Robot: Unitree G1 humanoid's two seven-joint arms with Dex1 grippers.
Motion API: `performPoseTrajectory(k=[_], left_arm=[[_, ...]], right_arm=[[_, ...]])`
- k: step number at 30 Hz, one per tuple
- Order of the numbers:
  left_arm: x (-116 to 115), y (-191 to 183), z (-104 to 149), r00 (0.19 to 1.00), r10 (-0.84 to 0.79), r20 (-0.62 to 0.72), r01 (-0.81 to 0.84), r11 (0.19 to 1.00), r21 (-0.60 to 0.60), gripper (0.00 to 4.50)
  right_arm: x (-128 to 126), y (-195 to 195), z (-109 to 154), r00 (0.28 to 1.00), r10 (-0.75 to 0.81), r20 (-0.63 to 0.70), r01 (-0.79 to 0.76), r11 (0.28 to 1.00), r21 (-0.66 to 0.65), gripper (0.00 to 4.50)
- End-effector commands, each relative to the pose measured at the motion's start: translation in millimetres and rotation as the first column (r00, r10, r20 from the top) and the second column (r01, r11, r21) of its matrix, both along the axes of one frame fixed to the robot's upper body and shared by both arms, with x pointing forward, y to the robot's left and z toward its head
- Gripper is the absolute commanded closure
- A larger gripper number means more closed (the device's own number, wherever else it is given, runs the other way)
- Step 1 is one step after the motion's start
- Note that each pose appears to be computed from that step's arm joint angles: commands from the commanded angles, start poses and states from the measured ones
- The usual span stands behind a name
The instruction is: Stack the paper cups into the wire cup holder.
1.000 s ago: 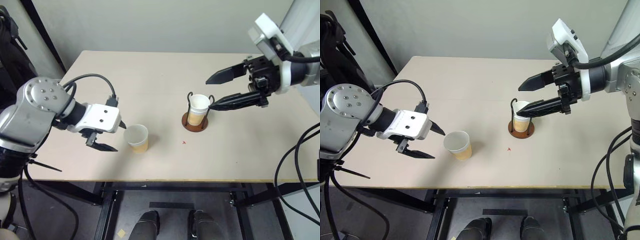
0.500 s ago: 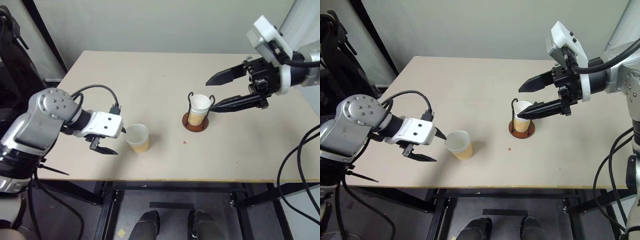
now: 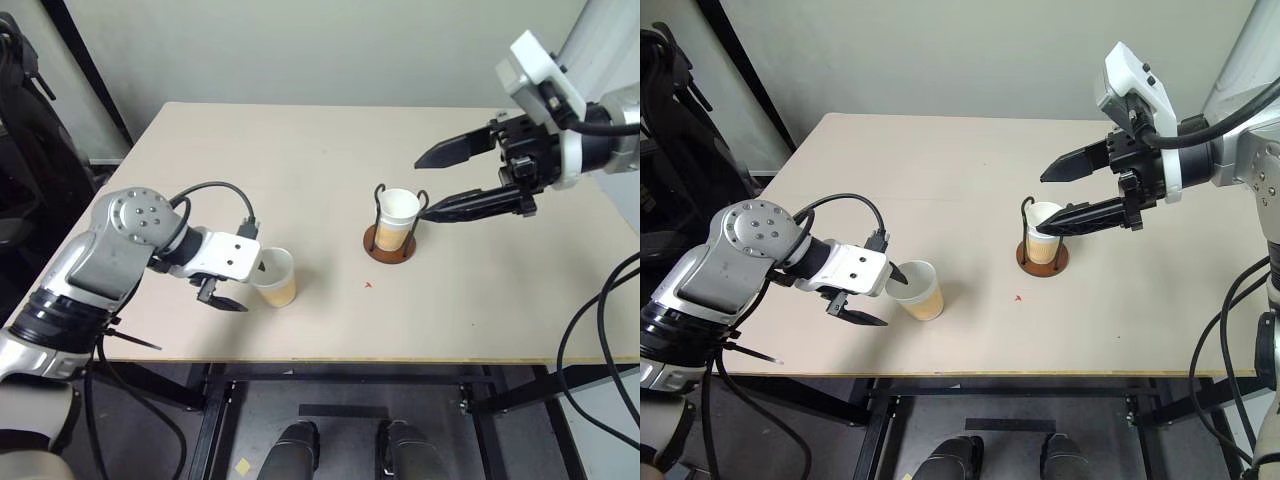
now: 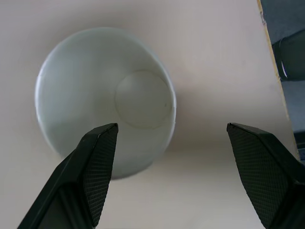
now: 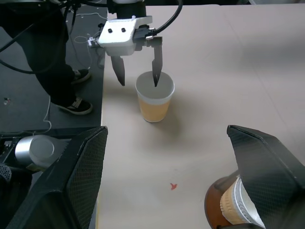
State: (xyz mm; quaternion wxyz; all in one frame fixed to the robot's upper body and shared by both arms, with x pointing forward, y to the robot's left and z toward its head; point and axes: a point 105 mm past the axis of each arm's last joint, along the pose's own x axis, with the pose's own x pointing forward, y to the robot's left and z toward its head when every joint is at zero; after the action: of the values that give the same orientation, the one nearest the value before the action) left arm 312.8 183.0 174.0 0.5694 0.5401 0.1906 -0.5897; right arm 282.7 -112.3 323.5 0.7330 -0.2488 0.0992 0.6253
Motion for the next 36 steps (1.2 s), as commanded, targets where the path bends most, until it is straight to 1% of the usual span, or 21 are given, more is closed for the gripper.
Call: performPoseTrajectory(k=[1,2,4,8,11,12,16,22,24,26,28,32,36], left_arm=[[8.0,-2.8,-0.9,0.999,-0.013,0.043,0.013,1.0,-0.002,0.95],[10.2,-4.1,-0.6,0.999,-0.013,0.05,0.013,1.0,-0.01,1.16],[15.3,-5.7,1.6,0.997,-0.011,0.07,0.012,1.0,-0.017,1.84],[16.9,-7.6,9.6,0.997,-0.023,0.07,0.024,0.999,-0.025,3.22],[17.8,-7.7,15.6,0.997,-0.027,0.074,0.029,0.999,-0.026,4.36],[17.6,-7.5,17.1,0.997,-0.028,0.073,0.03,0.999,-0.027,4.43],[12.3,-4.6,34.5,1.0,-0.015,0.025,0.017,0.998,-0.056,4.43],[11.5,-1.9,73.6,0.999,0.031,0.009,-0.029,0.99,-0.14,4.43],[12.5,-6.5,91.2,0.999,0.037,0.008,-0.035,0.979,-0.199,4.43],[12.8,-16.9,117.6,1.0,0.031,-0.002,-0.031,0.954,-0.298,4.43],[14.6,-23.6,134.3,1.0,0.022,-0.003,-0.021,0.938,-0.346,4.43],[21.3,-35.1,156.0,1.0,0.005,0.005,-0.002,0.924,-0.382,4.43],[29.9,-49.5,173.4,0.999,-0.017,0.031,0.028,0.918,-0.395,4.43]], right_arm=[[-3.7,0.8,7.5,0.999,0.014,0.043,-0.014,1.0,0.01,0.3],[-3.7,0.8,7.3,0.999,0.014,0.043,-0.014,1.0,0.009,0.3],[-3.8,1.0,7.0,0.999,0.015,0.044,-0.015,1.0,0.008,0.3],[-3.4,0.3,6.4,0.999,0.012,0.05,-0.013,1.0,0.006,0.3],[-3.2,-0.2,6.0,0.999,0.011,0.052,-0.012,1.0,0.005,0.3],[-3.2,-0.2,5.8,0.999,0.011,0.053,-0.011,1.0,0.005,0.3],[-2.1,-0.5,5.3,0.999,0.01,0.054,-0.01,1.0,0.007,0.3],[2.0,-4.8,3.6,0.999,0.003,0.04,-0.003,1.0,0.004,0.3],[6.6,-8.8,0.7,1.0,-0.01,0.028,0.01,1.0,-0.002,0.3],[14.2,-14.4,-6.6,1.0,-0.026,0.008,0.026,0.999,-0.02,0.3],[20.7,-17.5,-12.7,0.999,-0.036,0.003,0.036,0.999,-0.04,0.3],[31.9,-18.8,-20.9,0.999,-0.048,0.006,0.048,0.997,-0.059,0.3],[37.0,-17.8,-28.9,0.999,-0.052,0.003,0.052,0.997,-0.063,0.3]])
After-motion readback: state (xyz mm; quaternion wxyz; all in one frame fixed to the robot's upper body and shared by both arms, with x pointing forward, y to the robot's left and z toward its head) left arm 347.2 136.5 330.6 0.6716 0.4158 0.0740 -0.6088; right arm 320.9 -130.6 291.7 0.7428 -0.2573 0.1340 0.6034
